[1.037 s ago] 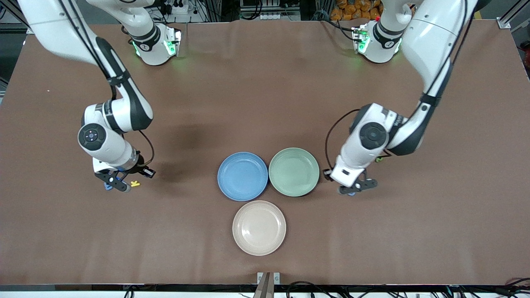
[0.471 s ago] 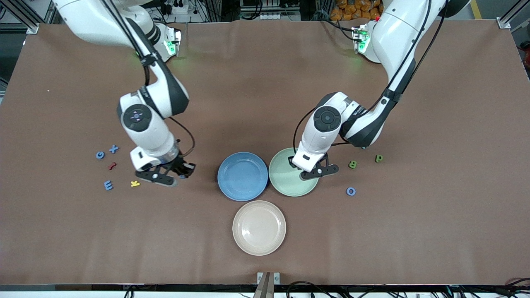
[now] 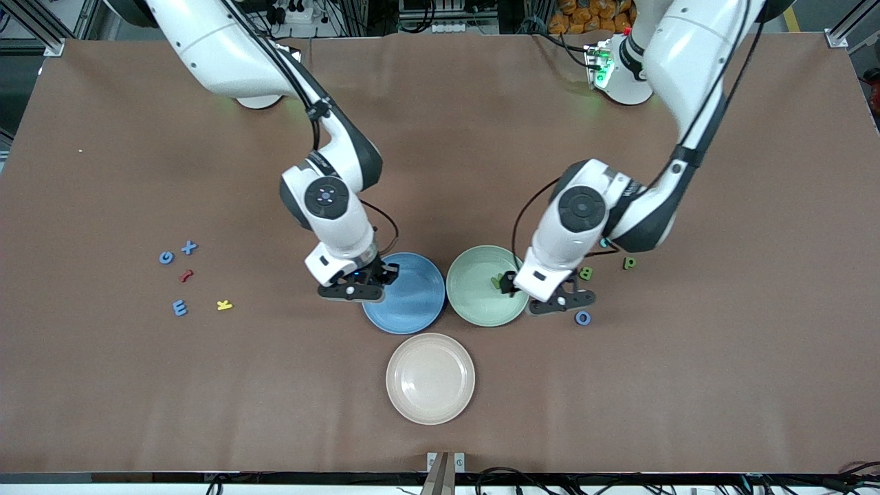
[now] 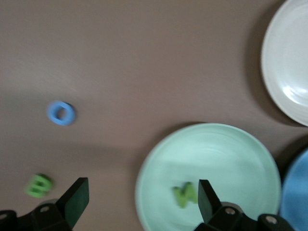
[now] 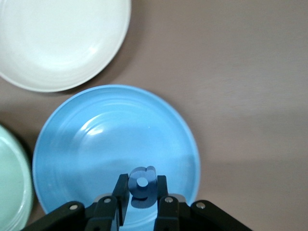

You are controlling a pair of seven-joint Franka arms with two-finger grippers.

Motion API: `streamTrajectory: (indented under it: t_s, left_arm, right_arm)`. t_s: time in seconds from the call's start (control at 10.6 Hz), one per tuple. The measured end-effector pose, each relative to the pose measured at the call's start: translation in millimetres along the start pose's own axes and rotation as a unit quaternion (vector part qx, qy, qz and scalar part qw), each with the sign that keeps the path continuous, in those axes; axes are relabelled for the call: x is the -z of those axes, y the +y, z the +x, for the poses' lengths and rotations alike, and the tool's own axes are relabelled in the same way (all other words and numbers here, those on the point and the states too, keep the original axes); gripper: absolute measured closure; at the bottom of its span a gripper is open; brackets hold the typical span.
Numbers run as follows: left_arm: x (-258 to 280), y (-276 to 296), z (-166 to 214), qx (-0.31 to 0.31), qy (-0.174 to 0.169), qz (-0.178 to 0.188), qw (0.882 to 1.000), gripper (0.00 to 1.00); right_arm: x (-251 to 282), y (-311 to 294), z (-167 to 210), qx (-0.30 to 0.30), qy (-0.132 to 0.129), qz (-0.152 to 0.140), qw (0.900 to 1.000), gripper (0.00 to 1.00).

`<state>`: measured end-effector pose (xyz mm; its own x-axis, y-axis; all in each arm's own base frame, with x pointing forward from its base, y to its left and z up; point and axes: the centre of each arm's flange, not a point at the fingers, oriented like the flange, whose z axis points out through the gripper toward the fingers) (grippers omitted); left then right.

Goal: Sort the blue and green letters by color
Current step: 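Drop the g on the blue plate while the left gripper drops N on green plate, then reach the right gripper to blue x while the left gripper grasps green B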

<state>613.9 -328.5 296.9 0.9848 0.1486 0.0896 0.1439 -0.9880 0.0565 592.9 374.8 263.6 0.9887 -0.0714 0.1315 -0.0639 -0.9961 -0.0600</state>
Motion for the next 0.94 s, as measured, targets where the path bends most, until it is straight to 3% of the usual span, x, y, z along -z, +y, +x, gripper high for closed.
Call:
streamTrajectory:
  t_s: [0.28,0.47,0.75,0.94]
  left_arm:
    - [14.4,-102.5,41.1,-0.138,-0.032,0.036,0.989,0.00]
    - [-6.3,-172.7,49.2,-0.202,-0.065,0.017,0.977,0.00]
    - [-32.6,-176.3,13.5,-0.229,-0.059,-0.037,0.971,0.03]
    - [-48.1,-161.1,-10.7,-0.253,-0.055,-0.042,0.965,0.11]
  right_arm:
    - [-8.4,-15.6,-2.9,0.007,0.000,0.003,1.000,0.70]
    - [-4.4,-15.8,1.3,-0.019,0.005,0.005,1.000,0.43]
    - [4.3,-1.3,14.0,-0.041,0.001,-0.007,0.999,0.04]
    - [30.2,42.5,36.9,-0.074,-0.023,-0.041,0.996,0.00]
